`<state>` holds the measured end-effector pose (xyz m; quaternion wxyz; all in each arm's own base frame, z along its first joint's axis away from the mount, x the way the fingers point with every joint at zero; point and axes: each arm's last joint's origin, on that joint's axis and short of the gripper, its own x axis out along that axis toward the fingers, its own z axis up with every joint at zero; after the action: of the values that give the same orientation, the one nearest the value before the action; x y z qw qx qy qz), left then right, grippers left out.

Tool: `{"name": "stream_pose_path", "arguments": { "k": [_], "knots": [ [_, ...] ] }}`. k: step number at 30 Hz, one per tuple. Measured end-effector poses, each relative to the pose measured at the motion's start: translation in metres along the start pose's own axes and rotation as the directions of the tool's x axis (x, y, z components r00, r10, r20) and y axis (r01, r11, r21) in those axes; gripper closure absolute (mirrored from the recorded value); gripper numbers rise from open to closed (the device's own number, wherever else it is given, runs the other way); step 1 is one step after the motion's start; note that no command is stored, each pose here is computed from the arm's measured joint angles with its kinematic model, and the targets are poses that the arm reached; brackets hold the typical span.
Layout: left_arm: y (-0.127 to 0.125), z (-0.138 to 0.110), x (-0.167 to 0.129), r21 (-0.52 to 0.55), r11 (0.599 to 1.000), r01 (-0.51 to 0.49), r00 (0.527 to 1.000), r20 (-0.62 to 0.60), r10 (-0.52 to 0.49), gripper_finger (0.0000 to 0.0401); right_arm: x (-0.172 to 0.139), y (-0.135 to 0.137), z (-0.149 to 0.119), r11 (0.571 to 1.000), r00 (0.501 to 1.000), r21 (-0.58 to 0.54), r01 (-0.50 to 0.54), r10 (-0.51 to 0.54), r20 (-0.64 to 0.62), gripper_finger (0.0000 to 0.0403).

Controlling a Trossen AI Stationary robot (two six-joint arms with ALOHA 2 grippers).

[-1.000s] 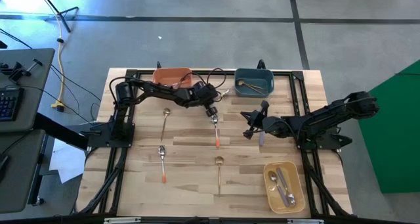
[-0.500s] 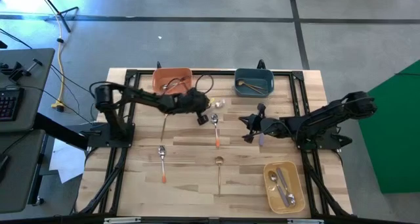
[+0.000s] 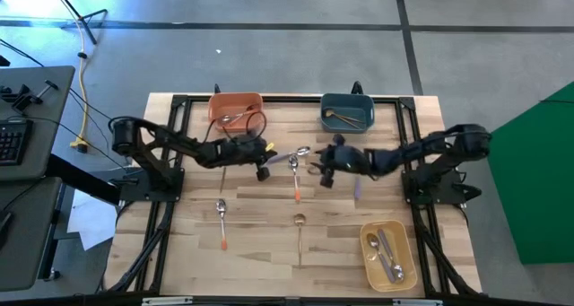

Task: Sort silverware by color (type)
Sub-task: Put the violet spoon into the yellow bin

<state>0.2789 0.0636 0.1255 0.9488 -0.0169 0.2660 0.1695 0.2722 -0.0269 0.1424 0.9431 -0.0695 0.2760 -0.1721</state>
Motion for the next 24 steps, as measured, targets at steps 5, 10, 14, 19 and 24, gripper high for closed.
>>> {"name": "stream_pose_path", "arguments": {
  "k": [5, 10, 14, 19, 24],
  "knots": [
    [0.000, -0.011, -0.011, -0.015, 1.000, 0.018, 0.995, 0.097, -0.016, 0.0401, 0.028, -0.039, 0.017, 0.993, 0.988, 0.114, -0.036, 0.053, -0.148, 0.0196],
    [0.000, -0.020, -0.015, -0.018, 1.000, 0.017, 0.994, 0.106, -0.015, 0.0401, 0.058, -0.067, 0.022, 0.974, 0.964, 0.224, -0.029, 0.087, -0.252, 0.0187],
    [0.001, -0.024, -0.016, -0.020, 1.000, 0.016, 0.995, 0.103, -0.014, 0.0401, 0.077, -0.078, 0.019, 0.950, 0.928, 0.311, -0.022, 0.135, -0.347, 0.0187],
    [0.001, -0.024, -0.017, -0.020, 1.000, 0.016, 0.994, 0.104, -0.014, 0.0401, 0.090, -0.079, 0.021, 0.917, 0.913, 0.398, 0.005, 0.158, -0.375, 0.0187],
    [0.001, -0.024, -0.017, -0.020, 1.000, 0.016, 0.994, 0.106, -0.014, 0.0401, 0.090, -0.078, 0.017, 0.877, 0.895, 0.479, 0.018, 0.199, -0.398, 0.0187]
  ]
}}
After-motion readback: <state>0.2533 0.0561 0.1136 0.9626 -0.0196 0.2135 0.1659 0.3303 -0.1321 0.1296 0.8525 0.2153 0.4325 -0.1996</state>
